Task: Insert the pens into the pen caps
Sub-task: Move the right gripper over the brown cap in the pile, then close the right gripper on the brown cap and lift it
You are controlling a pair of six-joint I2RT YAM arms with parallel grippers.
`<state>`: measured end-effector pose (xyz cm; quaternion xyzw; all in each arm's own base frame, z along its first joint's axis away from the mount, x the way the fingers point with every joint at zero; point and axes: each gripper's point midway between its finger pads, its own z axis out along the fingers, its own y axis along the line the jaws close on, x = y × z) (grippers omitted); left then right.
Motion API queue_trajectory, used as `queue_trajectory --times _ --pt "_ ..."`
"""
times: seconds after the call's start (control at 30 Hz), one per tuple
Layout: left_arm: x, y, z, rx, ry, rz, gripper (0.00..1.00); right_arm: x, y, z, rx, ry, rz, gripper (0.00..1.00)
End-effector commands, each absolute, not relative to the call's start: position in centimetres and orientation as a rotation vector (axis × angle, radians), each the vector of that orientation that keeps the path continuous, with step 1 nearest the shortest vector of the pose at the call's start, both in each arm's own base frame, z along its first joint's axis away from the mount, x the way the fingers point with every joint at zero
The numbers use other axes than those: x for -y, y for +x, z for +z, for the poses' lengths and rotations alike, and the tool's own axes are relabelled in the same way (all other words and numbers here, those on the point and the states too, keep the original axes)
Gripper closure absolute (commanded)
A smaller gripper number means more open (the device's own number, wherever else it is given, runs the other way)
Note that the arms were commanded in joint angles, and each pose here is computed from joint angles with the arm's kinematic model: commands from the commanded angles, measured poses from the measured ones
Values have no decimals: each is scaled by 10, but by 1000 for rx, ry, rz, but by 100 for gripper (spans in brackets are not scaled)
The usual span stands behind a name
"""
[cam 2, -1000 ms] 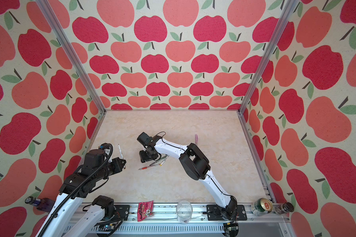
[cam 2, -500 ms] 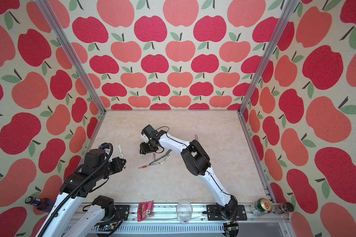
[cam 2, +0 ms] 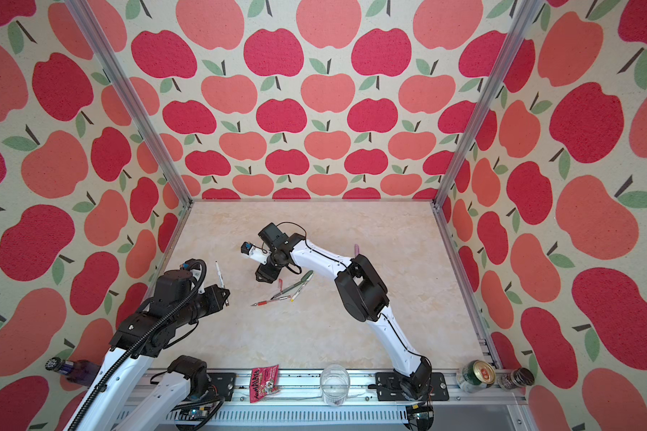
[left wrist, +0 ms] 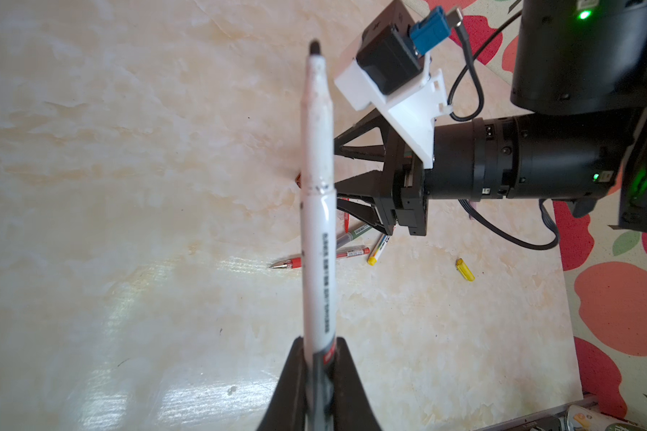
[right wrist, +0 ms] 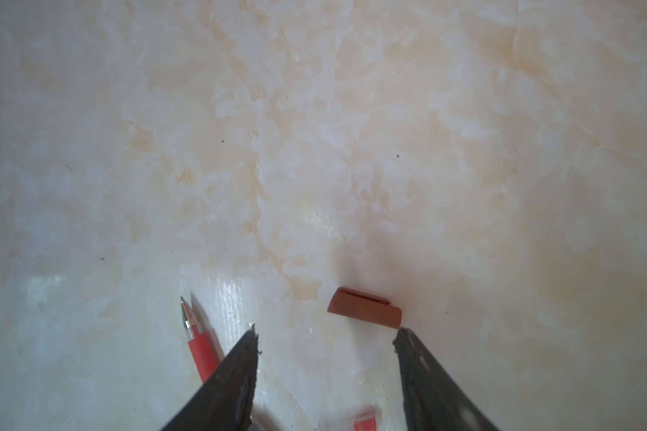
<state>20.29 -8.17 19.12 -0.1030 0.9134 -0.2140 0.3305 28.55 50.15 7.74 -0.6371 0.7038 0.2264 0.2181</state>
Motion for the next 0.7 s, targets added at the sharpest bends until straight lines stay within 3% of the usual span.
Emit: queue_trajectory --times 0.0,0.47,0.67 --pt "82 205 191 -2379 -287 -575 100 -495 285 66 -1750 -1954 522 38" --pt "81 209 187 -2380 -310 -566 100 -508 296 25 -1711 -2048 430 43" --pt "82 210 185 -2383 -310 -565 100 -507 293 15 -1737 -2079 404 55"
